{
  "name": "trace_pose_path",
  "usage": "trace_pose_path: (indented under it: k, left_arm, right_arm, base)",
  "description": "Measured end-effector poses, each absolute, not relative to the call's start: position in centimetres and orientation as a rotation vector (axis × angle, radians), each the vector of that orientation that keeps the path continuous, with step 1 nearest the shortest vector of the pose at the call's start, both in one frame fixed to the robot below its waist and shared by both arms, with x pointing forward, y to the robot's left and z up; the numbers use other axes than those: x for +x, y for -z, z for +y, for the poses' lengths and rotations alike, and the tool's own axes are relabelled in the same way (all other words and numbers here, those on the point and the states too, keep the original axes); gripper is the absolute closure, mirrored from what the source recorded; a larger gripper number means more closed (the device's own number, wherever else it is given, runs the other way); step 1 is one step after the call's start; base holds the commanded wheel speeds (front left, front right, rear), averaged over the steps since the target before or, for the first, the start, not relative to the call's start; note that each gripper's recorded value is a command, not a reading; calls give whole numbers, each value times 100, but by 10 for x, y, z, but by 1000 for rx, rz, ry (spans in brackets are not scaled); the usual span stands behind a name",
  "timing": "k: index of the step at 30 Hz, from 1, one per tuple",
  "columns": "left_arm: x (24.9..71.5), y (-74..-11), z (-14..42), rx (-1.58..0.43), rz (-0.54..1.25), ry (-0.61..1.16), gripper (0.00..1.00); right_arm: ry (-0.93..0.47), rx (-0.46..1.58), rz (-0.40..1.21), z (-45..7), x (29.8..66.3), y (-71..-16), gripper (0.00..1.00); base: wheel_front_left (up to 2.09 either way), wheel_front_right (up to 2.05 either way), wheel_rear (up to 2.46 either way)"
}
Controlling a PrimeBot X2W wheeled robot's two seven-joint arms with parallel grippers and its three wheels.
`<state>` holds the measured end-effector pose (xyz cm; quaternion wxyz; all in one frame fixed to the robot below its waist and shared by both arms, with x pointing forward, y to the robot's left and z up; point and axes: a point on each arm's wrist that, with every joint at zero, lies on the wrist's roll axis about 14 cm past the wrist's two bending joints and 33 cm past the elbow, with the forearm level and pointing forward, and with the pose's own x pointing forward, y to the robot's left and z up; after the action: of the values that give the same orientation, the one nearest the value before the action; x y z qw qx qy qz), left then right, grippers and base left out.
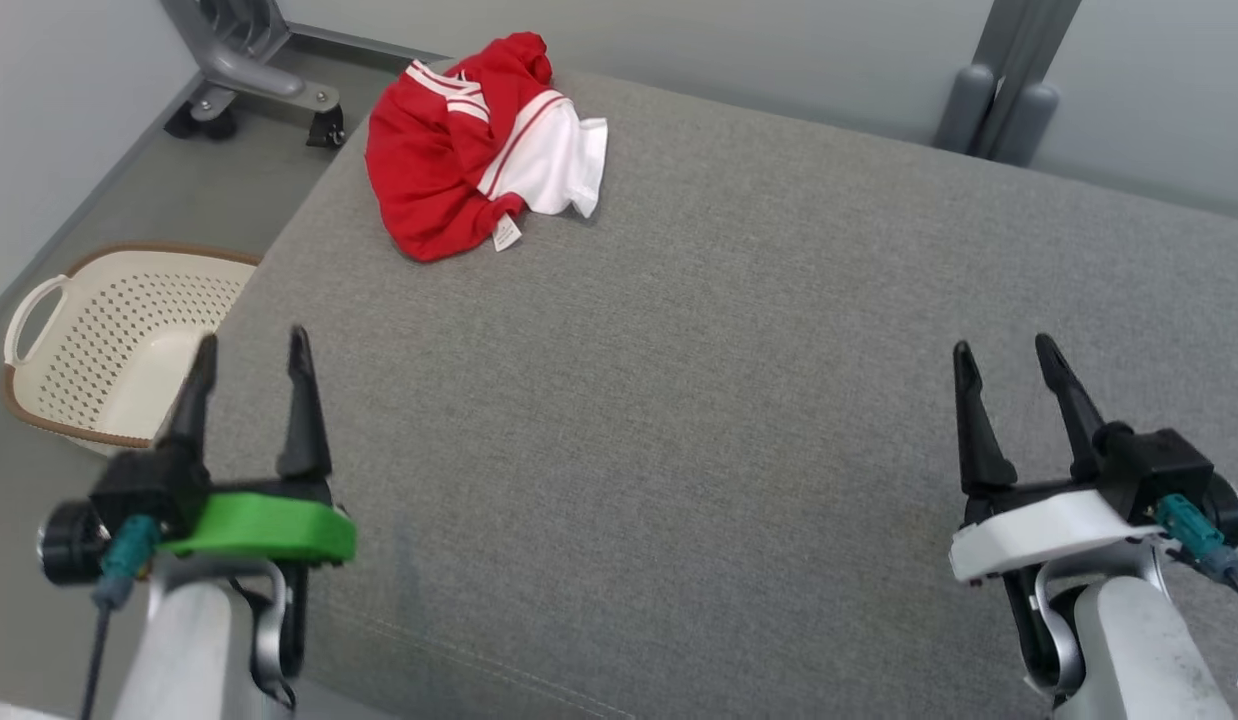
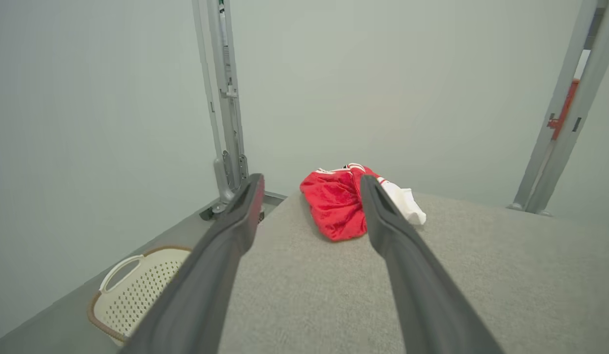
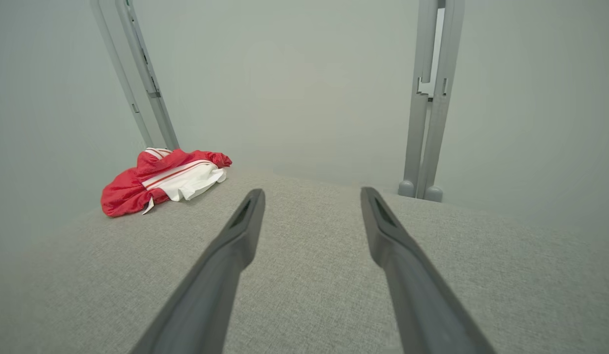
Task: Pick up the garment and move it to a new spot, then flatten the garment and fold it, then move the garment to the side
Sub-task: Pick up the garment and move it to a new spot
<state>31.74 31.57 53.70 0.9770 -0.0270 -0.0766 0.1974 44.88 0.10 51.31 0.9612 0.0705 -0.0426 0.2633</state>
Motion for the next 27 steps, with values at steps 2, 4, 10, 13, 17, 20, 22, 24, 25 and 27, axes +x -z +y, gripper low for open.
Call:
trace_pose_path:
  k: [2, 4, 10, 13, 17, 20, 22, 24, 25, 27]
  left_arm:
    - [339, -556, 325, 18, -184, -365, 0]
    - [368, -571, 334, 83, -187, -318, 0]
    - [466, -585, 352, 53, -75, -263, 0]
    - [500, -559, 362, 48, 79, -257, 0]
    - [534, -530, 373, 69, 212, -267, 0]
    - [554, -489, 362, 45, 303, -261, 0]
    - [563, -458, 353, 35, 366, -252, 0]
    - [569, -433, 347, 17, 413, -250, 0]
    - [572, -421, 344, 9, 434, -255, 0]
    - [575, -399, 338, 5, 474, -261, 0]
  right_arm:
    - [-521, 136, -106, -3, 457, -517, 0]
    - [-506, 131, -131, -7, 465, -521, 0]
    - [-454, 100, -179, -29, 482, -522, 0]
    - [-419, 84, -172, -44, 486, -515, 0]
    - [-355, 62, -137, -70, 491, -497, 0]
    - [-301, 46, -100, -91, 493, -480, 0]
    - [-265, 33, -73, -106, 493, -469, 0]
    - [-238, 23, -51, -117, 492, -459, 0]
    - [-225, 18, -36, -123, 491, -453, 0]
    - [-203, 11, -11, -132, 489, -443, 0]
  base:
    - [0, 0, 0]
    - [0, 0, 0]
    - [0, 0, 0]
    - [0, 0, 0]
    - [0, 0, 0]
    - [0, 0, 0]
    - [0, 0, 0]
    - [0, 0, 0]
    - [0, 0, 0]
    - [0, 0, 0]
